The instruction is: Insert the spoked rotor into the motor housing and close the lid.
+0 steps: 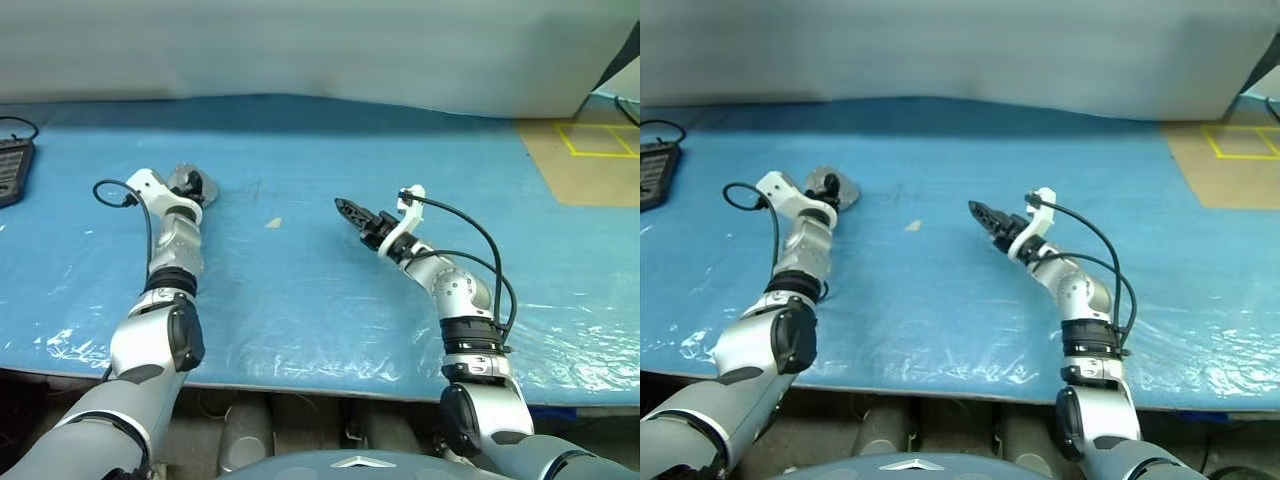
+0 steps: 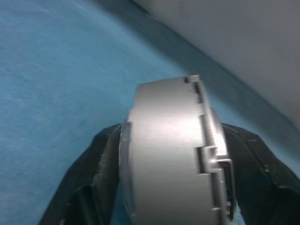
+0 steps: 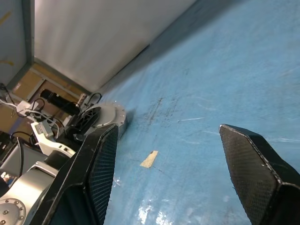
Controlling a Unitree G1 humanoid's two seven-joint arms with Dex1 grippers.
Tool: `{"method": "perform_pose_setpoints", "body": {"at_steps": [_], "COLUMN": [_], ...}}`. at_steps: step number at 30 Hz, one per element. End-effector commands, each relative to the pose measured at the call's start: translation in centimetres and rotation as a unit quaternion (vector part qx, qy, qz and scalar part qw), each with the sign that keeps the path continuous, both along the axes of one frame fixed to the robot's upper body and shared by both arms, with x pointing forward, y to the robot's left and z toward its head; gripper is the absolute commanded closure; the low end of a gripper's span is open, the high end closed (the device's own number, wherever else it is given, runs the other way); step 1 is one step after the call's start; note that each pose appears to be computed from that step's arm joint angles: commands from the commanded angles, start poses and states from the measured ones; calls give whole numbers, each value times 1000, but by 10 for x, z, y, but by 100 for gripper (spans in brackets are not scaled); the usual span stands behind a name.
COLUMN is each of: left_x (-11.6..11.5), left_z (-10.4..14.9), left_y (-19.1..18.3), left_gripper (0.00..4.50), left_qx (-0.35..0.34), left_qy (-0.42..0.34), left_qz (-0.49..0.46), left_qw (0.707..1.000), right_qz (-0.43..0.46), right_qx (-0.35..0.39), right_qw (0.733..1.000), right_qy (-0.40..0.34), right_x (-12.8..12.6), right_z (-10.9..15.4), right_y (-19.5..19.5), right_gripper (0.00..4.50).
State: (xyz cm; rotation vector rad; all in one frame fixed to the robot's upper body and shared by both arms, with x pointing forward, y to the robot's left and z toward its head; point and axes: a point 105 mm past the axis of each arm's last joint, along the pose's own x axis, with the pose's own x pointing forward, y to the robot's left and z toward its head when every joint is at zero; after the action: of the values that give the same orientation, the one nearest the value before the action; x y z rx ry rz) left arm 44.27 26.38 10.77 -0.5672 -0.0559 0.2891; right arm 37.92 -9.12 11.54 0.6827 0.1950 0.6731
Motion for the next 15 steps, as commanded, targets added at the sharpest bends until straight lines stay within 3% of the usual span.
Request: {"method": "perform_pose_setpoints", "body": {"at_steps": [1,9,12,15], "left_x": [-9,-29,-23,-14], "left_z": [19,63,82,83], "left_y": [35,70,43,-16], "left_gripper": [2,2,2,2], "left_qx": [56,133,163,191], "left_qy": [-18,-98,-160,-210], "left_qz": [71,158,89,-79], "left_qw": [996,974,969,956], "right_qz": [2,-2,-29,-50], "right_qx": [2,-12,-35,-74], "right_qw": [1000,999,995,989], "right_qy": [-28,-32,-84,-122], "right_x": [0,4,7,9], "right_z": [14,11,17,15], "right_y": [-1,0,-4,-13], "right_gripper": [92,92,92,92]}}
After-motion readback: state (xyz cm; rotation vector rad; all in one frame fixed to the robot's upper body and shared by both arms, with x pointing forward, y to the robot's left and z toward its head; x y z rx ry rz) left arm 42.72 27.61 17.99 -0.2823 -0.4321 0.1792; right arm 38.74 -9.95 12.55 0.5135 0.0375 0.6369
